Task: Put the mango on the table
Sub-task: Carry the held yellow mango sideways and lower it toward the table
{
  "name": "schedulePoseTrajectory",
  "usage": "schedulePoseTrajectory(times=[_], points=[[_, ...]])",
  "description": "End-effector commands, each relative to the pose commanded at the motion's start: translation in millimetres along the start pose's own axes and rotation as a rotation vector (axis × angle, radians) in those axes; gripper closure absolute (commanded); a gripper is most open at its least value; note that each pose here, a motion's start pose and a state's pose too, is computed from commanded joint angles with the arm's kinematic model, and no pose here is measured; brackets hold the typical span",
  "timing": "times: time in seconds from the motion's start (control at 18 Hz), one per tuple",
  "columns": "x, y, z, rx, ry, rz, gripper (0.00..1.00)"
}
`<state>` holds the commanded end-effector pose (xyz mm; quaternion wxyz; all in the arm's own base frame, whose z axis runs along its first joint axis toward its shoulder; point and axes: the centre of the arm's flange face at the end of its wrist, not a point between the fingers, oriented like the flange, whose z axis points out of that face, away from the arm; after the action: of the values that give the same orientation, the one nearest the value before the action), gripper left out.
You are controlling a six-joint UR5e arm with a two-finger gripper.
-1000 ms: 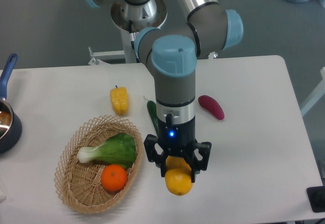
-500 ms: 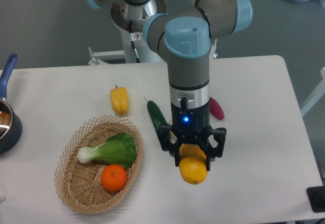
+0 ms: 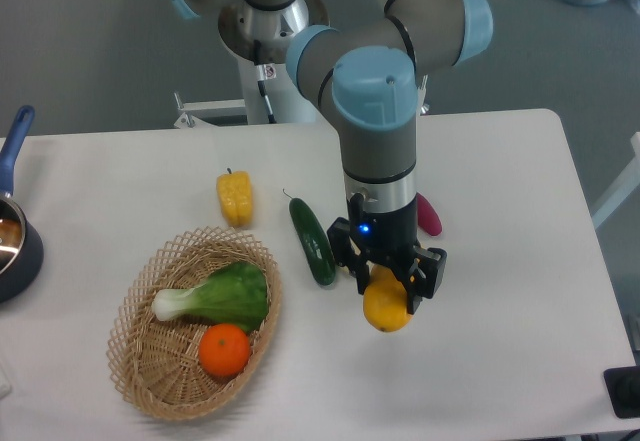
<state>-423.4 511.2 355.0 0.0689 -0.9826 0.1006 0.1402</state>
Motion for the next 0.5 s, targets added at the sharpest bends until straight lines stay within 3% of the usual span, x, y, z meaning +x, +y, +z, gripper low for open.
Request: schedulePoseTrajectory(times=[0.11, 0.22, 0.5], points=[[-2.5, 7.0, 23.1, -0.053, 0.011, 0.065, 0.67], [-5.2, 8.3, 45.8, -0.072, 0.021, 0.071, 0.67], [-18.3, 8.1, 82.8, -0.059, -0.006, -0.026, 0.67]])
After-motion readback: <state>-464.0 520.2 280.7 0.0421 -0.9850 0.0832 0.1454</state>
